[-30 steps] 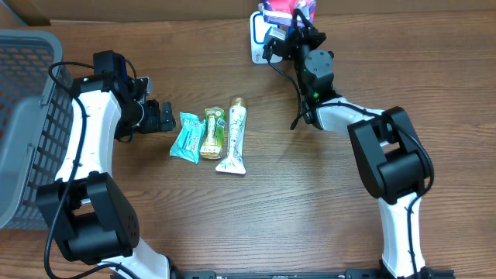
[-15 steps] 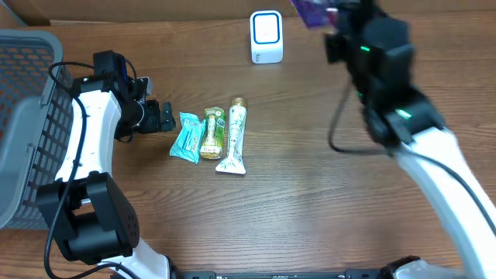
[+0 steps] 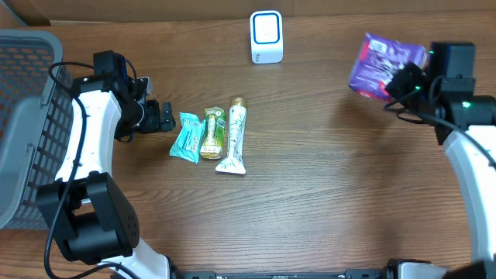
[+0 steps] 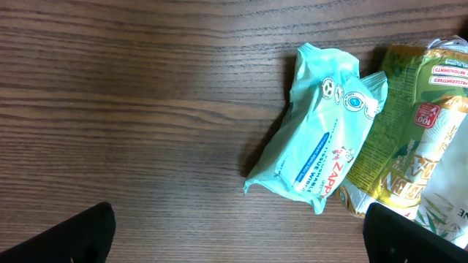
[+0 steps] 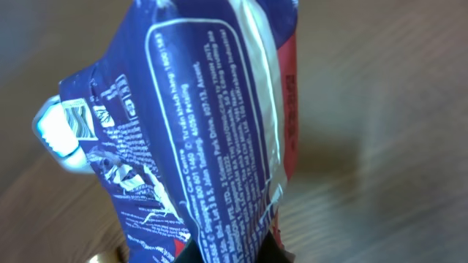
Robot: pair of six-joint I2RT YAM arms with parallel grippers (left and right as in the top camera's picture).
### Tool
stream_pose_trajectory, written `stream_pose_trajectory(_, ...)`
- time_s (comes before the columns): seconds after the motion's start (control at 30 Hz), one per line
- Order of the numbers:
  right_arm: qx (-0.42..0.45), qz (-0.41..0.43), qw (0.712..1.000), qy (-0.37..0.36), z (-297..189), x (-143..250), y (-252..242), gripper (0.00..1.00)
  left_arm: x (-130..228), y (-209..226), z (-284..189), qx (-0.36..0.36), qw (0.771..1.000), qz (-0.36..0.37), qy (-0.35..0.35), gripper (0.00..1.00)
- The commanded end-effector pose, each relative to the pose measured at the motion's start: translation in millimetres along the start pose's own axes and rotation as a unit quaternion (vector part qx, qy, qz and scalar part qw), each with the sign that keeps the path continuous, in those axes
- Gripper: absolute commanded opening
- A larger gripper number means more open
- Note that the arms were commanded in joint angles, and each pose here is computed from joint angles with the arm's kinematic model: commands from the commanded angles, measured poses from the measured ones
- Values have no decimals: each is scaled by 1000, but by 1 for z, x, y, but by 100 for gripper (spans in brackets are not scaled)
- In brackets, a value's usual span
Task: Scan the item barcode
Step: 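Carry the purple box right and lower it onto the table, then open the right gripper and lift it off the purple box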
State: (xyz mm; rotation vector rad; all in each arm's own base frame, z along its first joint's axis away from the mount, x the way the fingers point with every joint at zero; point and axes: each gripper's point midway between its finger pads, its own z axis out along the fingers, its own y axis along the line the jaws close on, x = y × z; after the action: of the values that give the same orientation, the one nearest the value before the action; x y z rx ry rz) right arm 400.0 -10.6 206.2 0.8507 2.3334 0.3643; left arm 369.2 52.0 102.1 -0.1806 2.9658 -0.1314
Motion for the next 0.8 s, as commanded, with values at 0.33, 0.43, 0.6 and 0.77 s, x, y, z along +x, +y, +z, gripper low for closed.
stream_pose_trajectory(0.33,35,141,980,139,76,32,-93,4,-1,-3,-6,0,1000,14,-8,100)
stream_pose_trajectory(0.43,45,164,980,107,76,13,-110,4,-1,-3,-6,0,1000,14,-8,100)
stream_pose_trajectory(0.6,78,182,976,89,72,4,-134,4,-1,-3,-6,0,1000,13,-8,100)
stream_pose_trajectory(0.77,108,178,974,87,70,7,-144,4,-1,-3,-6,0,1000,13,-8,99)
